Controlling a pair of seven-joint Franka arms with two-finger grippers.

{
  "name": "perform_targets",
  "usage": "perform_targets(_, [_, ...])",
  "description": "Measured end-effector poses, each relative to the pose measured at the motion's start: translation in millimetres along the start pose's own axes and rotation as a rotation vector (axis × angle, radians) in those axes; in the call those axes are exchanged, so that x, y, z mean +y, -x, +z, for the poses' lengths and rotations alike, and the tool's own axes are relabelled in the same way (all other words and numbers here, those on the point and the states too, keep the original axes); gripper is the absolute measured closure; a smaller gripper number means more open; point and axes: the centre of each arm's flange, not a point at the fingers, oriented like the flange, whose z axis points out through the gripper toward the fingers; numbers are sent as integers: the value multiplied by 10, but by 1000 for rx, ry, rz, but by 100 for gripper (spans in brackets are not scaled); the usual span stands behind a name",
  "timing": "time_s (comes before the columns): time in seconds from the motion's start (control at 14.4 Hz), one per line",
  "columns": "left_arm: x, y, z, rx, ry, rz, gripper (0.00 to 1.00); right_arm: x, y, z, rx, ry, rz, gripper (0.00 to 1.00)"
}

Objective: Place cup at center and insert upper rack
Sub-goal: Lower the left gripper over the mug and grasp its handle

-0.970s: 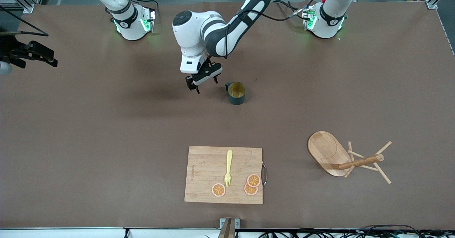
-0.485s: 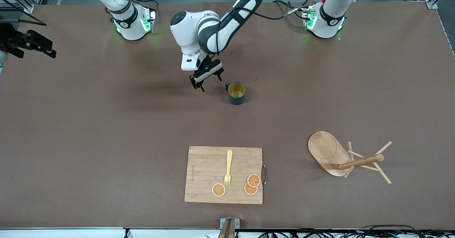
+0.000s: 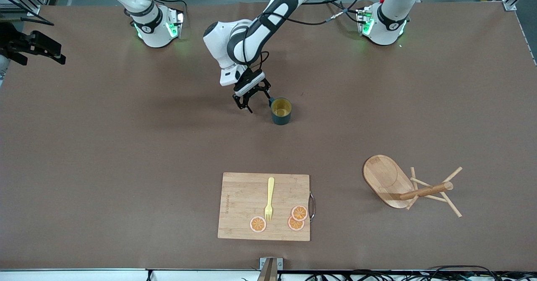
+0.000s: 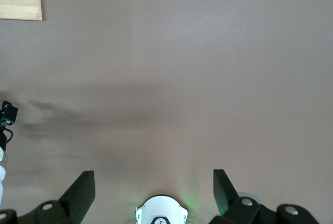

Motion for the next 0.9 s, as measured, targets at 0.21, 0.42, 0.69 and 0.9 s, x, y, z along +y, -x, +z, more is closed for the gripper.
perform_targets(0.21, [-37,50,-3,16,-15,-35,0,2,9,-19,7,0,-1,0])
perform_targets(0.42, [-84,111,-29,32,-32,-36,0,3,50,-68,18,0,-1,0])
perform_targets(0.69, [-206,223,48,89,-96,-20,0,12,77,-97,24,0,1,0])
perform_targets(0.9, [-243,262,145,127,-116,-44,0,14,77,-95,23,0,1,0])
